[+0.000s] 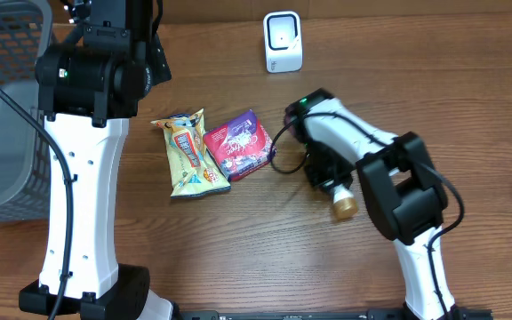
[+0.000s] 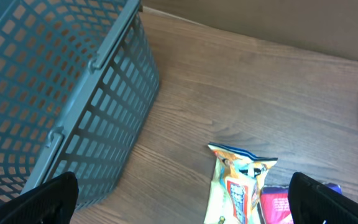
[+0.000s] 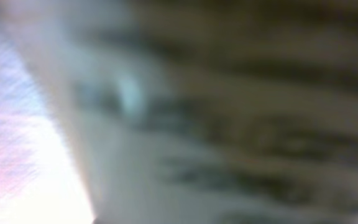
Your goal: Scan the item barcode
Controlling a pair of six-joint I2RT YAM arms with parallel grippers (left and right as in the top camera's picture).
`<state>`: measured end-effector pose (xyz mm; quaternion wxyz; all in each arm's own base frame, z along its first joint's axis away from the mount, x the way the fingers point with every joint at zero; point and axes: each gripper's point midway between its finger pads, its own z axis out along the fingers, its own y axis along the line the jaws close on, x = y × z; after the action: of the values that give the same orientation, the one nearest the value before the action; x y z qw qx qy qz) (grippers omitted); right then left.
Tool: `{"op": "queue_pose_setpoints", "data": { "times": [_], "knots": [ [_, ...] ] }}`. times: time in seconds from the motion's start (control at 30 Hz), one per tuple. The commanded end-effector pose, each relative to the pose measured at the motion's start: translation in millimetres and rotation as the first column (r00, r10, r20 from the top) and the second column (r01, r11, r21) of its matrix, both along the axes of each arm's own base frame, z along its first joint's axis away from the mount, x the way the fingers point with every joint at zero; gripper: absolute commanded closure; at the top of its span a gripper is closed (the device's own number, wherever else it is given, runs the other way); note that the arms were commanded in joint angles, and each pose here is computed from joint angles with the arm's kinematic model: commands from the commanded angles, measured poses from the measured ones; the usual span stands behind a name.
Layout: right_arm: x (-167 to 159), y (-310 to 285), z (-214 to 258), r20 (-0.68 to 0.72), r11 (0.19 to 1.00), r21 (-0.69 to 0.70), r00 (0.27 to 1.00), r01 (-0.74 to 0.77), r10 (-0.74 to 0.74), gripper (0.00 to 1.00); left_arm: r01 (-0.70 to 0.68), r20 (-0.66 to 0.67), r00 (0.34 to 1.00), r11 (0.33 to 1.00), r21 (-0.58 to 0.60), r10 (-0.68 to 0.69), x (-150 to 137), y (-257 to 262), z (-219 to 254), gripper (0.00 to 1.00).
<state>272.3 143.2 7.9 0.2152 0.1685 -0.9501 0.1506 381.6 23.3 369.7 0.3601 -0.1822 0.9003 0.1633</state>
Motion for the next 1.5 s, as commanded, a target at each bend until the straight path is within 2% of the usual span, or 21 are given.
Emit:
{"op": "queue_pose_setpoints", "data": {
  "times": [0.0, 0.03, 0.1, 0.2, 0.23, 0.27, 0.37, 0.63, 0.77, 0.9, 0.97, 1.07, 1.17, 1.23, 1.27, 1.37, 1.43, 1.47],
  "knots": [
    [-59, 30, -27, -0.214, 1.0, 0.018, 0.977, -0.012, 0.016, 0.46, -0.038, 0.047, 0.998, 0.999, 0.008, 0.038, -1, 8, 11, 0.0],
    [-63, 34, -26, -0.211, 1.0, 0.011, 0.977, -0.022, 0.024, 0.41, -0.04, 0.048, 0.998, 0.999, 0.009, 0.039, 0, 8, 11, 0.0],
    [-68, 43, -28, -0.188, 0.999, -0.006, 0.981, -0.054, 0.052, 0.26, -0.045, 0.05, 0.998, 0.999, 0.016, 0.044, 2, 9, 10, 0.0],
    [-60, 52, -27, -0.076, 0.993, -0.057, 0.992, -0.102, 0.097, 0.24, -0.055, 0.045, 0.998, 0.998, 0.03, 0.053, 8, 10, 6, 0.0],
    [-57, 55, -23, -0.06, 0.993, -0.051, 0.993, -0.109, 0.106, 0.12, -0.057, 0.042, 0.998, 0.998, 0.033, 0.055, 10, 10, 5, 0.0],
    [-53, 57, -19, -0.044, 0.993, -0.044, 0.993, -0.111, 0.109, 0.11, -0.057, 0.038, 0.998, 0.998, 0.034, 0.055, 12, 10, 3, 0.0],
    [-38, 65, -3, 0.008, 0.994, -0.013, 0.994, -0.105, 0.105, 0.08, -0.056, 0.021, 0.998, 0.998, 0.038, 0.055, 16, 9, -4, 0.0],
    [26, 56, 71, 0.226, 0.997, -0.005, 0.971, -0.083, 0.082, 0.0, -0.065, -0.013, 0.998, 0.996, 0.061, 0.066, 26, 10, -17, 0.0],
    [47, 54, 98, 0.309, 0.997, 0.077, 0.951, 0.001, -0.025, 0.0, -0.071, -0.008, 0.997, 0.995, 0.069, 0.072, 26, 11, -16, 0.0],
    [50, 59, 114, 0.259, 0.959, 0.24, 0.942, 0.15, -0.213, 0.0, -0.071, -0.005, 0.997, 0.995, 0.069, 0.072, 27, 11, -15, 0.0],
    [50, 61, 117, 0.189, 0.907, 0.316, 0.919, 0.277, -0.346, 0.0, -0.071, -0.002, 0.997, 0.995, 0.067, 0.072, 27, 11, -15, 0.0],
    [54, 65, 122, 0.067, 0.819, 0.42, 0.887, 0.391, -0.457, 0.0, -0.072, 0.004, 0.997, 0.995, 0.065, 0.072, 29, 11, -14, 0.0],
    [74, 54, 120, 0.103, 0.796, 0.451, 0.862, 0.404, -0.496, 0.0, -0.071, 0.008, 0.997, 0.995, 0.063, 0.071, 29, 11, -14, 0.0],
    [91, 40, 115, 0.172, 0.809, 0.443, 0.849, 0.387, -0.5, 0.0, -0.071, 0.007, 0.997, 0.995, 0.064, 0.071, 29, 11, -14, 0.0],
    [95, 37, 114, 0.186, 0.81, 0.442, 0.844, 0.385, -0.503, 0.1, -0.071, 0.006, 0.997, 0.995, 0.064, 0.071, 29, 11, -14, 0.0],
    [98, 37, 110, 0.171, 0.793, 0.46, 0.837, 0.399, -0.52, 0.56, -0.069, 0.003, 0.998, 0.995, 0.067, 0.069, 29, 11, -14, 0.0],
    [95, 36, 107, 0.164, 0.795, 0.452, 0.839, 0.404, -0.519, 0.78, -0.07, 0.004, 0.998, 0.995, 0.068, 0.069, 29, 11, -14, 0.0],
    [94, 35, 105, 0.159, 0.796, 0.447, 0.84, 0.408, -0.519, 0.93, -0.07, 0.004, 0.998, 0.995, 0.067, 0.069, 29, 11, -14, 0.0]
  ]
}}
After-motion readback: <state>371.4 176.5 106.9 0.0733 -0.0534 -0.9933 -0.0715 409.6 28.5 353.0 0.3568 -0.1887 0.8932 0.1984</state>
